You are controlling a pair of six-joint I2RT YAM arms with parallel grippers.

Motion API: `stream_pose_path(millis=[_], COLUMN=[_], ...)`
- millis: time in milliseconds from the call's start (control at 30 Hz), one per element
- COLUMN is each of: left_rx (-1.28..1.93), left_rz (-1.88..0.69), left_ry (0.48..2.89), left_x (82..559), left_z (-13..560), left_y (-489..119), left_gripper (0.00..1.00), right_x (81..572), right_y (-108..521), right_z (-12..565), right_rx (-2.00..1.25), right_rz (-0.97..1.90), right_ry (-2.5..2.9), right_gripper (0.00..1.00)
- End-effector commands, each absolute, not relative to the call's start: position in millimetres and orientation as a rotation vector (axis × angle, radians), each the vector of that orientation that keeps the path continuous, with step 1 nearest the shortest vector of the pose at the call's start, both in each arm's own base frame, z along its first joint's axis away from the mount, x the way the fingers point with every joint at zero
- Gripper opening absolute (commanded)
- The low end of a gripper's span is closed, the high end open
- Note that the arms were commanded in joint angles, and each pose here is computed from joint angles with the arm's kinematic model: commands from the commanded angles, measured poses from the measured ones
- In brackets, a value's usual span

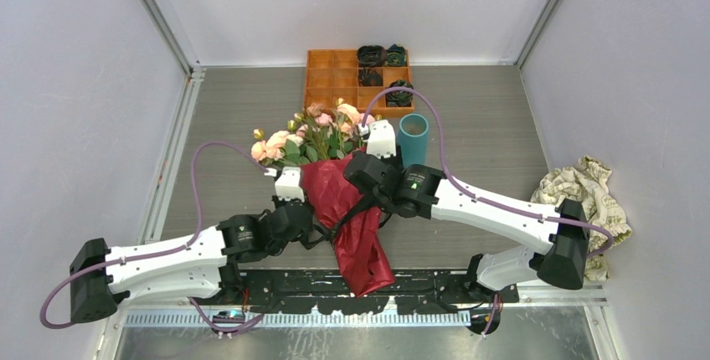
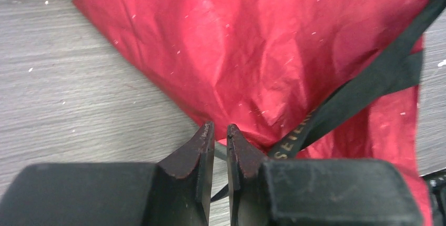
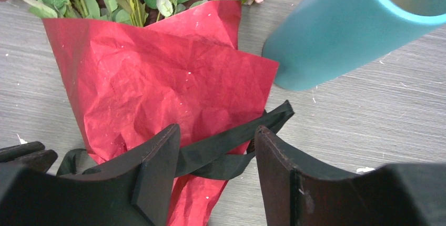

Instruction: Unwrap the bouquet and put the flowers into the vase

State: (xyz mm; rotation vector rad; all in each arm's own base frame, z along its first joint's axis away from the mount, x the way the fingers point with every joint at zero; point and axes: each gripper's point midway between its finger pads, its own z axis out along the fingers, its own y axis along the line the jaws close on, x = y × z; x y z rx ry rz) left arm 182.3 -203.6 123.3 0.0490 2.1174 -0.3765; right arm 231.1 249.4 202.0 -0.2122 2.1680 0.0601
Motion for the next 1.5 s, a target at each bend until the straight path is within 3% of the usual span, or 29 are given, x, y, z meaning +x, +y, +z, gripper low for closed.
stream_pose_path(millis=[0,433,1233,1467], left_rx=[0.013,-0.113,-0.110,-0.113], left_rz=[-0.500,-0.484,-0.499,-0.504], left_ry=[2.012,2.006,2.032,2.030], left_x=[195.2,184.3,182.8,182.4], left_z=[171.5,161.8,152.6,152.7], left_y=[-229.9,-183.9,-191.2,-190.7], left_gripper=[0.16,0.17,0.17,0.17], right_x=[228.9,209.7,191.1,194.4], right_y=[274.0,303.5,285.2,288.4], right_z=[199.2,127.6,97.0,92.8], right_rx=[-0.244,-0.266,-0.231,-0.237], right_rz=[0.143,0.230,0.157,0.135], right_ry=[2.207,2.375,2.434,2.431], right_gripper=[0.59,0.57,0.53,0.37])
